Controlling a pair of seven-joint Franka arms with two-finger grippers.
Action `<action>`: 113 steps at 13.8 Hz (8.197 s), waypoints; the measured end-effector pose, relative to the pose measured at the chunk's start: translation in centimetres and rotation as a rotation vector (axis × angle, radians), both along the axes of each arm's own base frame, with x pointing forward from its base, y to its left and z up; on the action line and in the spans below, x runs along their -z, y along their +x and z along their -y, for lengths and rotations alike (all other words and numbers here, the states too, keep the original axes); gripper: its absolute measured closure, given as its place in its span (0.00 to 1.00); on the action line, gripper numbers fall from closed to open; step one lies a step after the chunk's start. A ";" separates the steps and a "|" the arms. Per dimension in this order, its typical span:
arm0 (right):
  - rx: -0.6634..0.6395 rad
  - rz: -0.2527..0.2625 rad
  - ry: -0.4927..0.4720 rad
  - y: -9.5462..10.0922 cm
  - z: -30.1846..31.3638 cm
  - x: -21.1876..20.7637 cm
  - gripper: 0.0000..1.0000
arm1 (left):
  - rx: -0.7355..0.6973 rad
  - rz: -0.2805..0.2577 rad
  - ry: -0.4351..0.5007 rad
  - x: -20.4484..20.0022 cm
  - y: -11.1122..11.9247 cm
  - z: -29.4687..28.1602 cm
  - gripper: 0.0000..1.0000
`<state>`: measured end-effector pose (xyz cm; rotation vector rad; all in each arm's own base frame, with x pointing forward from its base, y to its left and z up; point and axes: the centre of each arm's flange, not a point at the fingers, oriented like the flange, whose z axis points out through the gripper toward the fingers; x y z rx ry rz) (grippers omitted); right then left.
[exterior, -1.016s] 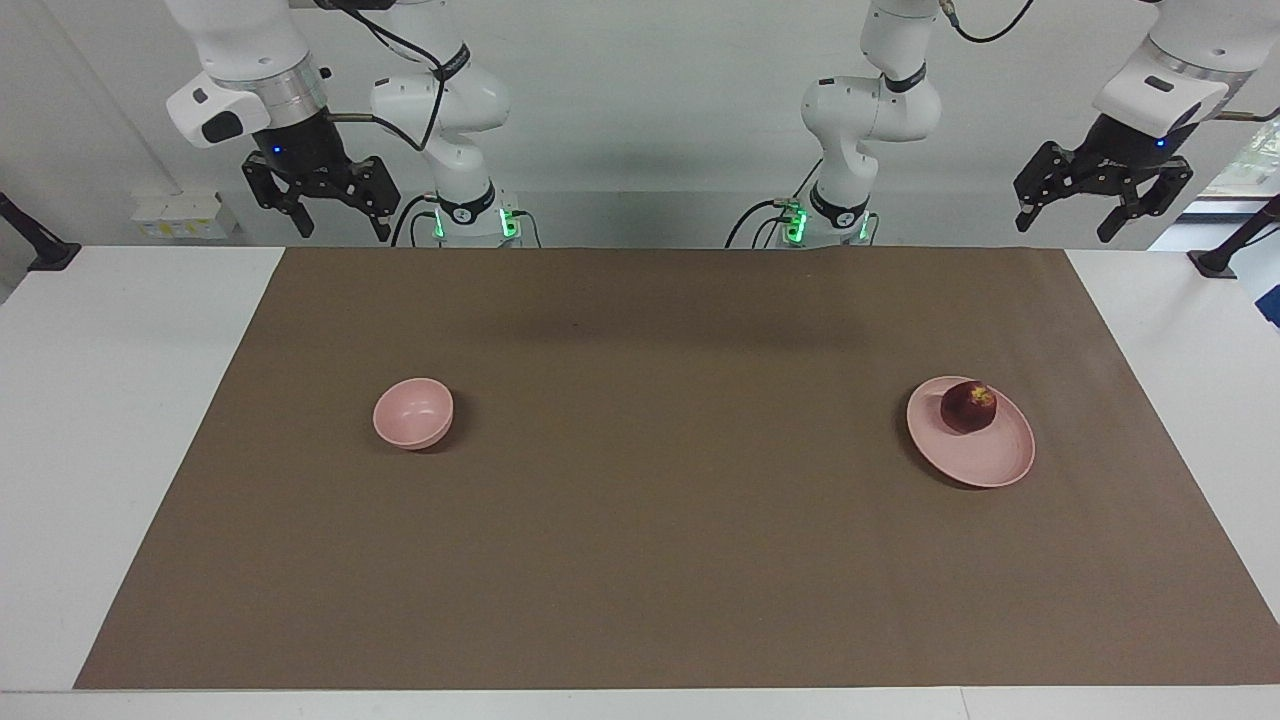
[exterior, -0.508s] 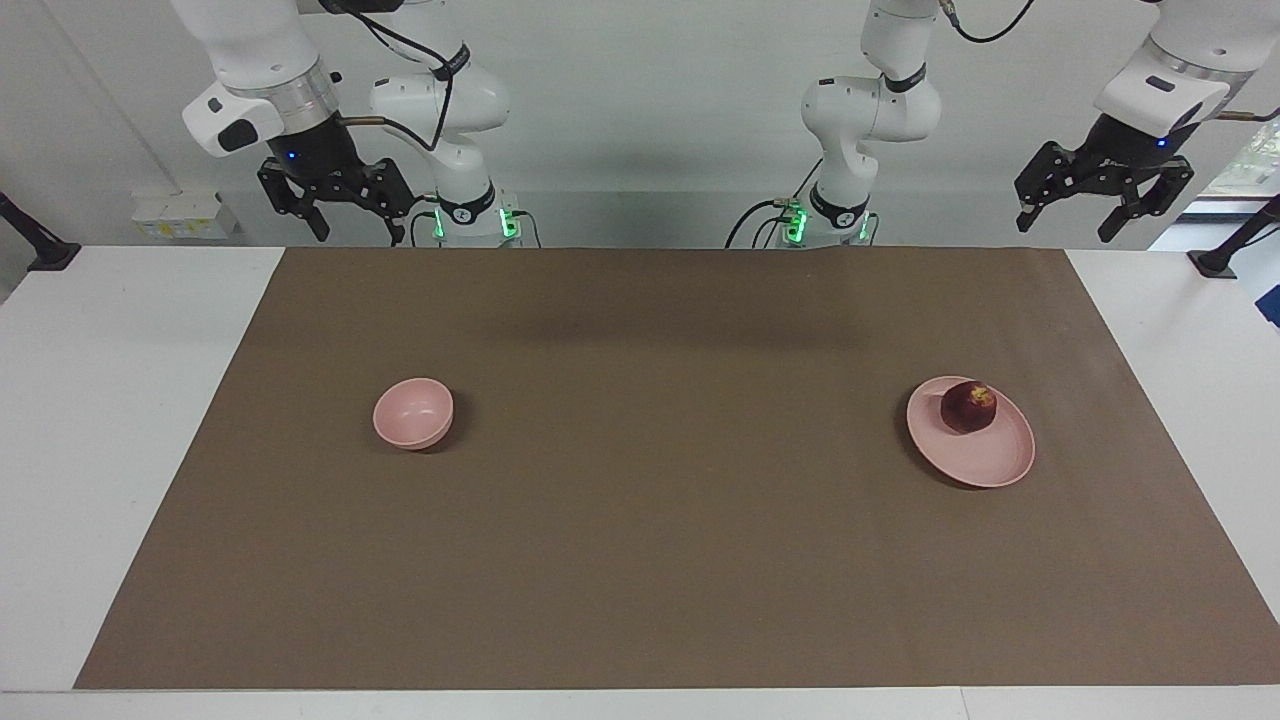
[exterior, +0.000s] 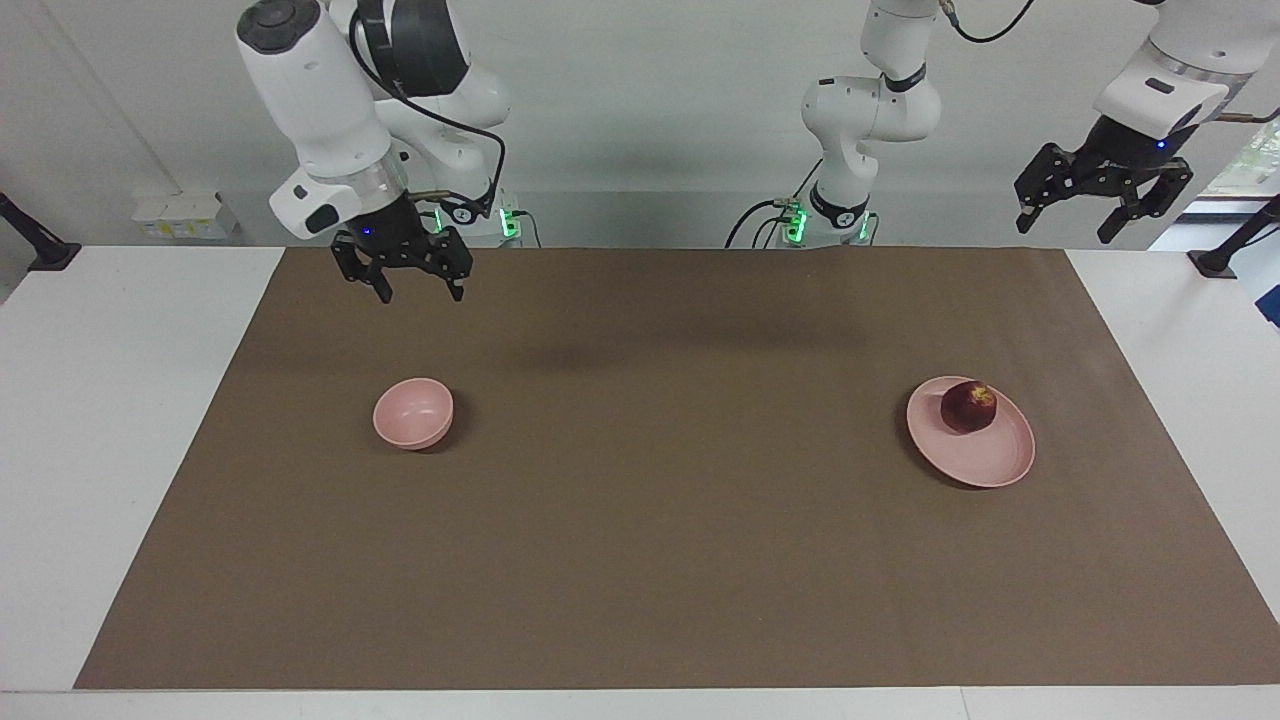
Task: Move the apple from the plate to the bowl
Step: 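Lower the left gripper onto the red apple while the right gripper advances, then lift the apple with the left gripper toward the open right gripper, then grasp the apple with the right gripper from the left gripper, then carry the apple with the right gripper while the left gripper withdraws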
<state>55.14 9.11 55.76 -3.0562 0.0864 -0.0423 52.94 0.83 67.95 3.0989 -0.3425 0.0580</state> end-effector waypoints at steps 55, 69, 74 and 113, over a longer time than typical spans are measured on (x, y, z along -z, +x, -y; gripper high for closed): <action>1.143 -0.552 0.799 4.6 -13.4 14.1 0.00 | -0.379 0.190 -0.377 18.2 0.7 27.9 0.39; 1.177 -0.634 0.844 5.1 -17.9 12.5 0.00 | -0.302 0.216 -0.488 15.1 -0.2 36.0 0.39; 1.164 -0.641 0.839 4.7 -18.9 12.5 0.22 | -0.297 0.222 -0.494 14.9 -0.2 36.3 0.39; 0.042 -0.026 -0.041 5.6 8.1 17.6 0.24 | -0.009 0.132 0.051 14.6 5.7 15.2 0.00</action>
